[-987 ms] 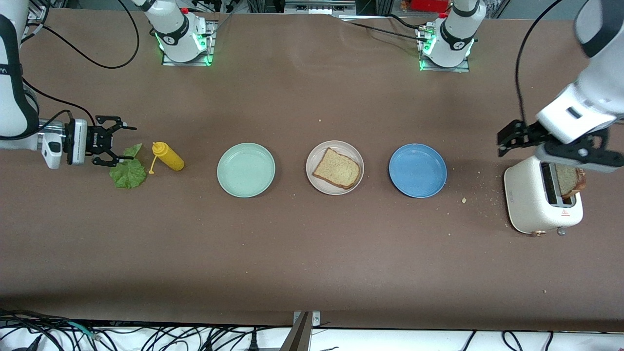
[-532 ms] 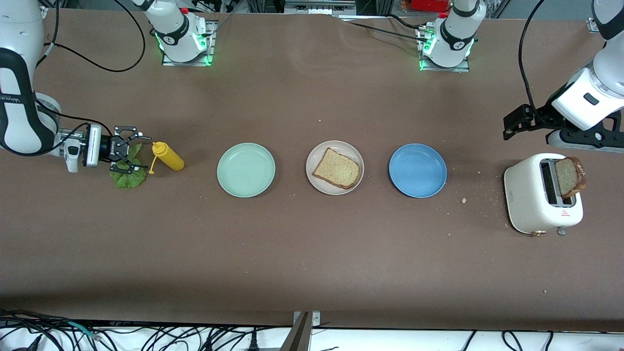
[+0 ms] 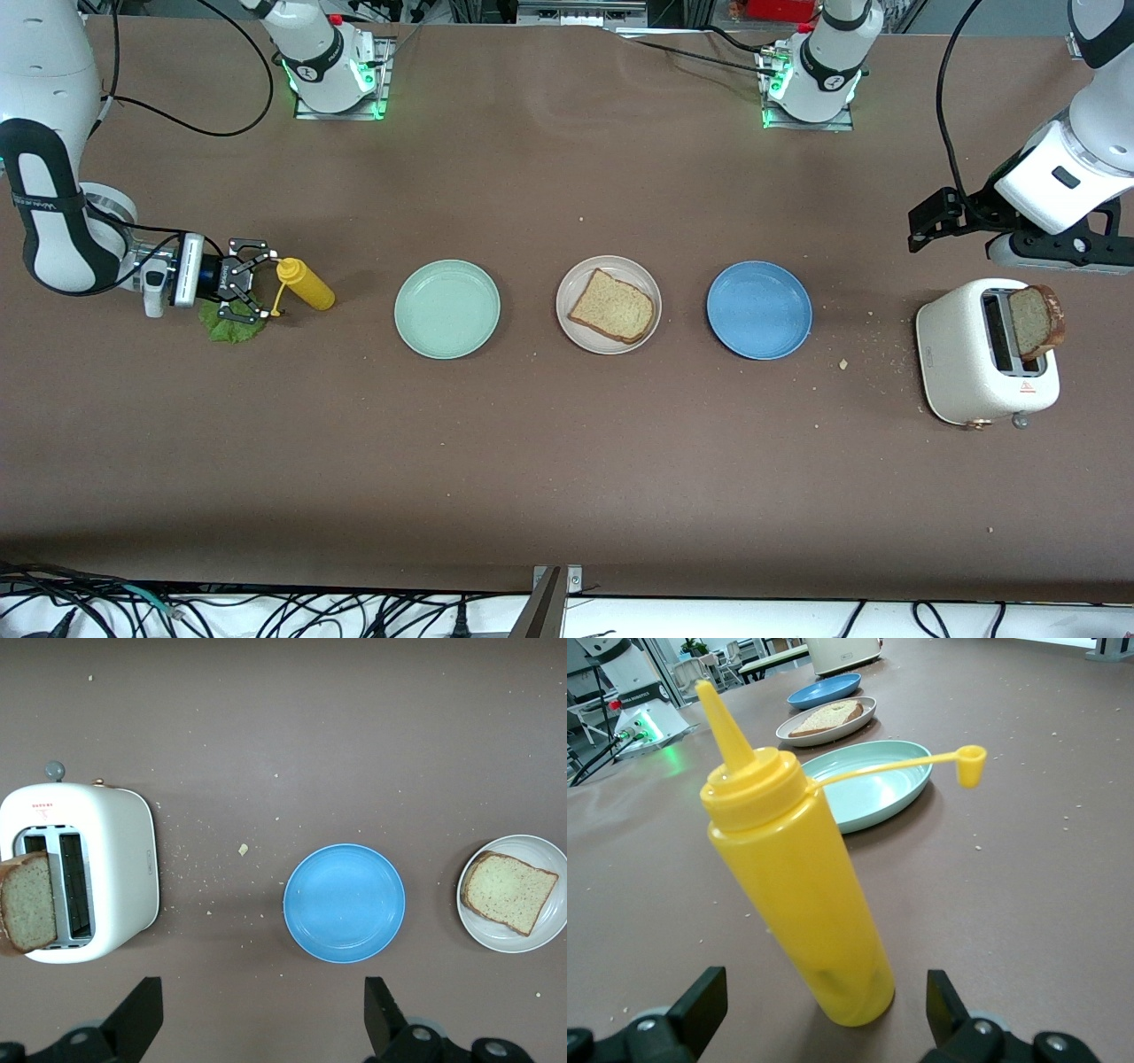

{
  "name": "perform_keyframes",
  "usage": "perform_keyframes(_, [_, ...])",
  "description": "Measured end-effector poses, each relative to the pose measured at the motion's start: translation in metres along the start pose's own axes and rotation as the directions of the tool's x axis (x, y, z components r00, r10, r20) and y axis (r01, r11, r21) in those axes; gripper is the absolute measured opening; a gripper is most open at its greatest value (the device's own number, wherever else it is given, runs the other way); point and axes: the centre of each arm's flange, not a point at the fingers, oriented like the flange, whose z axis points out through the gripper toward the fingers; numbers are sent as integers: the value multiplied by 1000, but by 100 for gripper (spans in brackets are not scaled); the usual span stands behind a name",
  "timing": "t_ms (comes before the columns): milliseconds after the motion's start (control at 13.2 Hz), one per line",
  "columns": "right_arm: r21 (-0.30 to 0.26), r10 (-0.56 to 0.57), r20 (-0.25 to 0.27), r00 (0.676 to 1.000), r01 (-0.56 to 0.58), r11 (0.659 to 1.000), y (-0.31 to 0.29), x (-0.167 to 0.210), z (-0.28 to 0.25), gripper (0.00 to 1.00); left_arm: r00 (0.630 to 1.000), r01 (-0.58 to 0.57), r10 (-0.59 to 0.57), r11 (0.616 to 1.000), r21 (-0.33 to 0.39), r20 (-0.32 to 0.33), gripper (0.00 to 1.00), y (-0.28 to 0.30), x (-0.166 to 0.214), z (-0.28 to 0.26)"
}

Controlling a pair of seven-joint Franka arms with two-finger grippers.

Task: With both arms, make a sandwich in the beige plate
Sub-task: 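Close the right gripper around the yellow squeeze bottle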

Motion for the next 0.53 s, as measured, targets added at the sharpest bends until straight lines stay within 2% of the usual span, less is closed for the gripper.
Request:
perform_keyframes(228, [26,12,-32,999,-11,1000,-1,-5,16,100,1000,0,0,1000,0,2,100,0,-1,0])
perform_keyframes(532, [22,12,-60,998,-11,1000,2,-7,29,99,1000,3,-3,1000,0,1,100,-2,-1,-1])
